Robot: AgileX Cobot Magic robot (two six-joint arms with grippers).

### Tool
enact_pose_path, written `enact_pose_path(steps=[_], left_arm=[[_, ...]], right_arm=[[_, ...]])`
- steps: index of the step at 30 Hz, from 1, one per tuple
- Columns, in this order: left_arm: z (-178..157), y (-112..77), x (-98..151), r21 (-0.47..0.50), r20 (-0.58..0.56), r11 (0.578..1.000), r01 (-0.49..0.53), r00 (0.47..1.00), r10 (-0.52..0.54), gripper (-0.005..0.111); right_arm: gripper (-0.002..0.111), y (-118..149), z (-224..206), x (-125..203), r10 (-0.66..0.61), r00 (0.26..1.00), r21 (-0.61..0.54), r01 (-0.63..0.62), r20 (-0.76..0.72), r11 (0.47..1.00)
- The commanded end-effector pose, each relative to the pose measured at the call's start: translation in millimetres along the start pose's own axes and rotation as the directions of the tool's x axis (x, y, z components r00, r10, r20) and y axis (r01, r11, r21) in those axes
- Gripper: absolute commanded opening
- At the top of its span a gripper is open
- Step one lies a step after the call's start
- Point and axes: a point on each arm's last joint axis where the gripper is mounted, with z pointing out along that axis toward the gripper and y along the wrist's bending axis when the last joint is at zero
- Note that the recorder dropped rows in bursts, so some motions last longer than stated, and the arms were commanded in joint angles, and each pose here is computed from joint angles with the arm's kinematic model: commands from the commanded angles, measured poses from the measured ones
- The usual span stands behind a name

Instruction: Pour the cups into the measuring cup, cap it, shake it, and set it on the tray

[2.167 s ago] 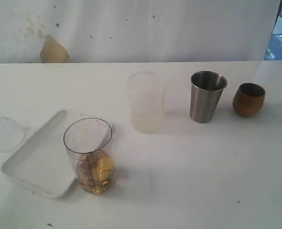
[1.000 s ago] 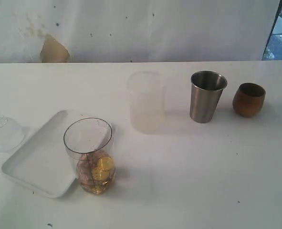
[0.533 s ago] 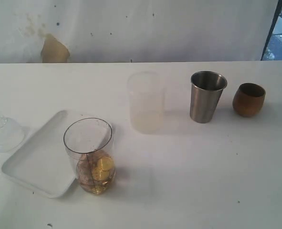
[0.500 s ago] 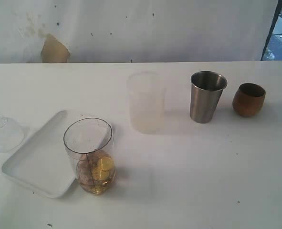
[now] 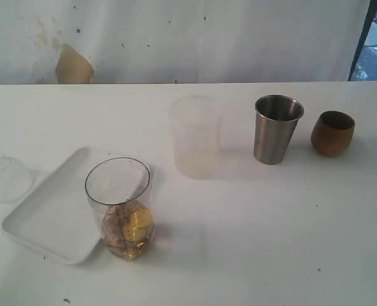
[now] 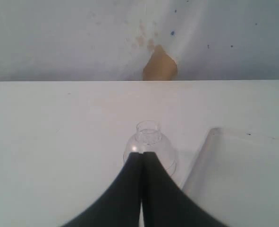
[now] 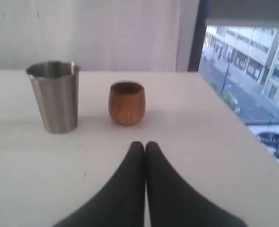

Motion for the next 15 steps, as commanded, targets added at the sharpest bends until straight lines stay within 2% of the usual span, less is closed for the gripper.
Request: enact_pose_path(steps=[1, 15], left_arm=[[0.1, -0.7, 1.1, 0.01, 0.003, 1.0, 0.003, 1.0, -0.004, 0.0], [0.1, -0.7, 1.1, 0.01, 0.003, 1.0, 0.003, 1.0, -0.004, 0.0]], right_arm=[[0.0, -0.3, -0.2, 7.5, 0.011, 0.998, 0.009, -0.01, -0.068, 1.0], [0.0, -0.2, -0.3, 8.6, 0.011, 0.997, 0.008, -0.01, -0.08, 1.0]])
